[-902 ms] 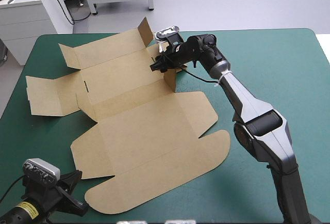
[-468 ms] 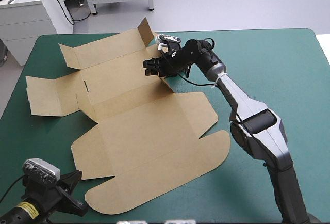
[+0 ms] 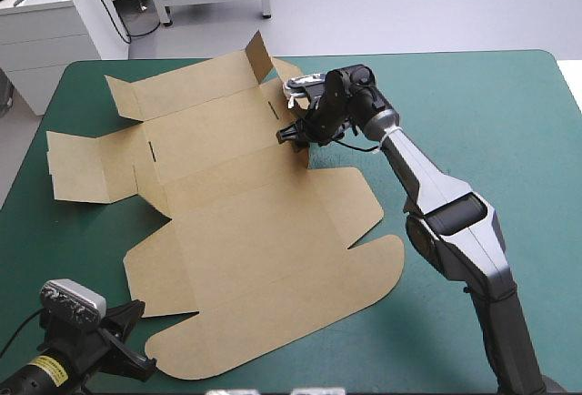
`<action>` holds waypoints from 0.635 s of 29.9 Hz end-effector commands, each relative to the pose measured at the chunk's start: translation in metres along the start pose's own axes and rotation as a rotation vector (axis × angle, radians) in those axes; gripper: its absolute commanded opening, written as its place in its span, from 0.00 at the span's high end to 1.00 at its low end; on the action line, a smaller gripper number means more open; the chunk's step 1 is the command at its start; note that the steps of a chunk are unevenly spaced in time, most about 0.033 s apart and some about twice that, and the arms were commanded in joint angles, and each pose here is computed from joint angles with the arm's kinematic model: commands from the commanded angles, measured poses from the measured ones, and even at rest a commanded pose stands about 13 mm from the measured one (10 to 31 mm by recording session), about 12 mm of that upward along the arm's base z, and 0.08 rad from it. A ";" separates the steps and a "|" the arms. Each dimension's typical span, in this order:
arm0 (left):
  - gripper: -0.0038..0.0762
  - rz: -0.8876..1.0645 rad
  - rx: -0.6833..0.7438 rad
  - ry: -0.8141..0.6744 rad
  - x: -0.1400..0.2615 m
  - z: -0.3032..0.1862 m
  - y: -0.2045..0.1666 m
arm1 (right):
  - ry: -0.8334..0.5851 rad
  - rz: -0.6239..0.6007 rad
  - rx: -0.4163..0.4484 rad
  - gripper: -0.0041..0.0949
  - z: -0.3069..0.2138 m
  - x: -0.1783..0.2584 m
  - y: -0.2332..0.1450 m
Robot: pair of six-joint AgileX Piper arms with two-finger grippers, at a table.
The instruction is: Fold the box
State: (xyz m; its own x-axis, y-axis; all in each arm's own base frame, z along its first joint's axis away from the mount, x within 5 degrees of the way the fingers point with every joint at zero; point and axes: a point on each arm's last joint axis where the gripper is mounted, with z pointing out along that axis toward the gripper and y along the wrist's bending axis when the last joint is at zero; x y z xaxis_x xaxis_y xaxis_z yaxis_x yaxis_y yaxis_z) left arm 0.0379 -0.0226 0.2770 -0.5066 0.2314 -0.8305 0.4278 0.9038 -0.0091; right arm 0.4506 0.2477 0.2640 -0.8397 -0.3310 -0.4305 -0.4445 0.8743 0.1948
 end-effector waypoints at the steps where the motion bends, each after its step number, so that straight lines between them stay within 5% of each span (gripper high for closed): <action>1: 0.96 -0.010 0.007 -0.077 -0.012 -0.004 -0.001 | -0.179 -0.066 0.052 0.46 -0.082 -0.015 0.007; 19: 0.96 -0.010 0.007 -0.077 -0.012 -0.004 -0.001 | -0.143 -0.058 0.001 0.64 -0.061 -0.015 0.008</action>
State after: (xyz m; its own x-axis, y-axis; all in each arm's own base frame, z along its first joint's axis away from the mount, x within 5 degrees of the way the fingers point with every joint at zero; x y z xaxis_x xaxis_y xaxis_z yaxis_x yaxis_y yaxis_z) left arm 0.0379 -0.0226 0.2770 -0.5066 0.2314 -0.8305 0.4278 0.9038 -0.0091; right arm 0.4520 0.2425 0.2837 -0.8032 -0.3536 -0.4794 -0.4692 0.8713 0.1436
